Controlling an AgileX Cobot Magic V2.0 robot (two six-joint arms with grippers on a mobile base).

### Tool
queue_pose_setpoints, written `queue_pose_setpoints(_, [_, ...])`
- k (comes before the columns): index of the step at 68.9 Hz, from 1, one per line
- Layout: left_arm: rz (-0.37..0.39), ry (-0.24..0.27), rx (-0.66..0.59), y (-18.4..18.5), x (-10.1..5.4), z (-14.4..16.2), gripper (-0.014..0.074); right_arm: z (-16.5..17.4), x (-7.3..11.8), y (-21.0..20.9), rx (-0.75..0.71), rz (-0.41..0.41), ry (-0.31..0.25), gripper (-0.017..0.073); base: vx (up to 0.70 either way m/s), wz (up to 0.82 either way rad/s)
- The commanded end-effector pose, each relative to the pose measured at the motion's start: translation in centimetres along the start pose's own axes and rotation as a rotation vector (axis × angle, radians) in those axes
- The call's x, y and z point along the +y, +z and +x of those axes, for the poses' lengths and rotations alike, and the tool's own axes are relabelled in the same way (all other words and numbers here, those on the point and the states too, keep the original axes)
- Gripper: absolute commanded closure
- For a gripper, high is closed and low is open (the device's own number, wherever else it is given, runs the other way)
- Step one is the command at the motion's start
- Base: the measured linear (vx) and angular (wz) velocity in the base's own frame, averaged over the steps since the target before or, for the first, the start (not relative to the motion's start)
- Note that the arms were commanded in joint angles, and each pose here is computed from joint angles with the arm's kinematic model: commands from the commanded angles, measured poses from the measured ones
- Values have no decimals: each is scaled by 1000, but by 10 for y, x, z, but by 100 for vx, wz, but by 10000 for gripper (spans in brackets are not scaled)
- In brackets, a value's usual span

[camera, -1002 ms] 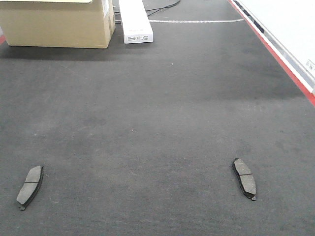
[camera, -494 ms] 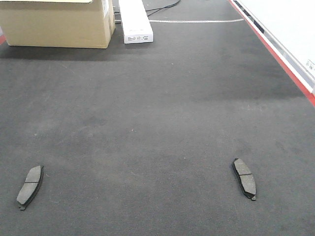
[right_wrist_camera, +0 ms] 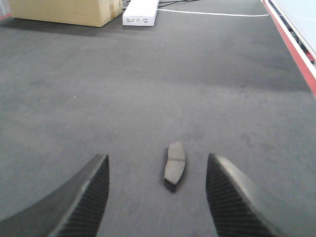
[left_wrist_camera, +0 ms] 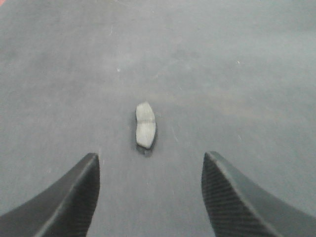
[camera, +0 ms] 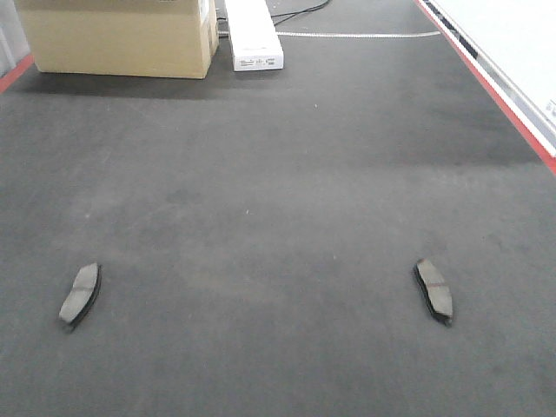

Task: Move and align brake pads A on conveyor
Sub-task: 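Raise the right gripper and back the base away from the conveyor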

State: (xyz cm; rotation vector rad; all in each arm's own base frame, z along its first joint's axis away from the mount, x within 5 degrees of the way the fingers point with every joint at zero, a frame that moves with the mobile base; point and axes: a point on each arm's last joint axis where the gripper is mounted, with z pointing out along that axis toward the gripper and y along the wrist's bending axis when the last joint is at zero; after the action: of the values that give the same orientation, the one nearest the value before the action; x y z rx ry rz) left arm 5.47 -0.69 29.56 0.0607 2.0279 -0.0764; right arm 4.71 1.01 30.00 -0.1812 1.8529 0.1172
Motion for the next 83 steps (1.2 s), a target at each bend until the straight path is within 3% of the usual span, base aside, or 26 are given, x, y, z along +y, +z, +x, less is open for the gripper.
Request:
queue_pose_setpoints(1, [6,-10,-72,-2,-1,-11,169,-12,-1,-2,-77,13,-10,146,-22,2])
queue_pose_setpoints(83, [6,-10,-72,-2,-1,-11,169,-12,-1,-2,-77,13,-10,146,-34,2])
